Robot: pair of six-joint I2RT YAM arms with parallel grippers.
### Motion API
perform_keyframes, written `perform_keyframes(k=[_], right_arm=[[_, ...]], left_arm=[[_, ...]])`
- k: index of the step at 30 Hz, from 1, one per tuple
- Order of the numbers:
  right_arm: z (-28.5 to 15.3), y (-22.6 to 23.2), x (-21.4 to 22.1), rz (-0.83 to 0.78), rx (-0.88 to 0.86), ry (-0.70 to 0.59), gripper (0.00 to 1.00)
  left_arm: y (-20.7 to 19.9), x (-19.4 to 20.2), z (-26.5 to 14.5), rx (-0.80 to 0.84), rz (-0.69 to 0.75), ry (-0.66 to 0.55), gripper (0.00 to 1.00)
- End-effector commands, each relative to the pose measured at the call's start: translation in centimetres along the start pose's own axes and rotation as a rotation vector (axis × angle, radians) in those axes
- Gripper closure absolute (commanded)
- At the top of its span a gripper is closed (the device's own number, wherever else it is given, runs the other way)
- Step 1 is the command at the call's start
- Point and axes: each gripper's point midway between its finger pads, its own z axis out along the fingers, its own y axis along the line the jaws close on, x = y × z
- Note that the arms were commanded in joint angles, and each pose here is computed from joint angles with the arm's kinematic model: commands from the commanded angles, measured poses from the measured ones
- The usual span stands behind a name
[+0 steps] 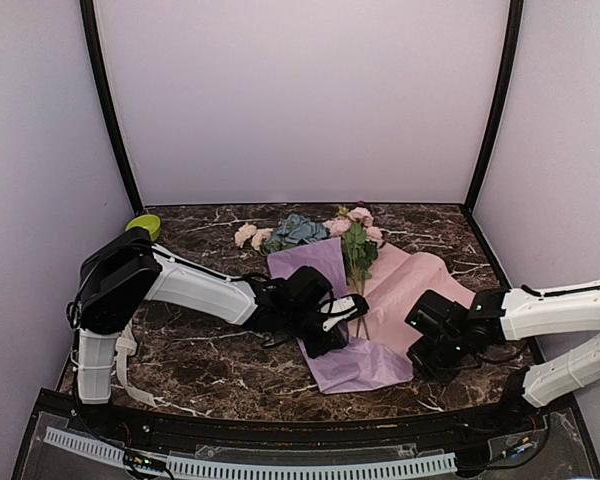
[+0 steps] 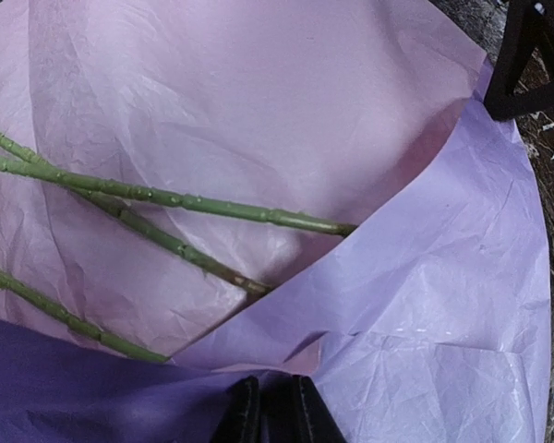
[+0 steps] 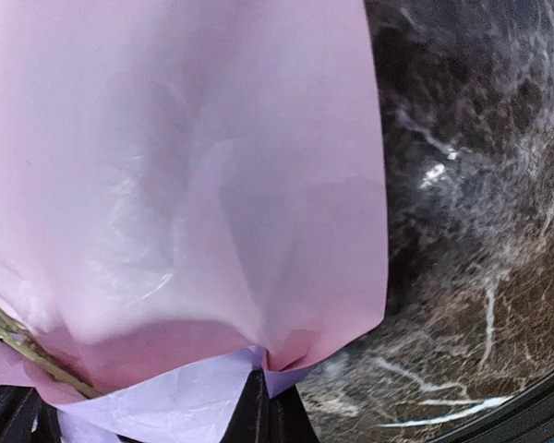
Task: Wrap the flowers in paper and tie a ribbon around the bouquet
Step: Pick up the right corner of the flattened wrapping paper from the center of the board, then fold the right corner of the flattened wrapping paper into a 2/3-folded wrapping paper.
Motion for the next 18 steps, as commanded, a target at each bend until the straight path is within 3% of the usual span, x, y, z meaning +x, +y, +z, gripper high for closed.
perform_keyframes(k=[1, 4, 12, 18], right_arm=[[-2.6, 3.4, -1.8, -0.235, -0.007, -0.168, 1.0], [-4.9, 6.3, -1.8, -0.397, -0.022, -0.274, 1.0], [-8.4, 10.3, 0.8, -0.589, -0.122, -0.391, 1.0], [-9.6, 14.2, 6.4, -0.969, -0.223, -0.465, 1.0]], left_arm=[[-1.0, 4.2, 1.1, 0.036, -0.009, 0.14, 0.87], [-1.0, 4.7, 1.4, 0.039, -0.012, 0.151, 0.88], [-1.1, 5.3, 1.7, 0.044, -0.039, 0.158, 0.88], [-1.2, 4.9, 1.7, 0.051, -0.063, 0.137, 0.88]])
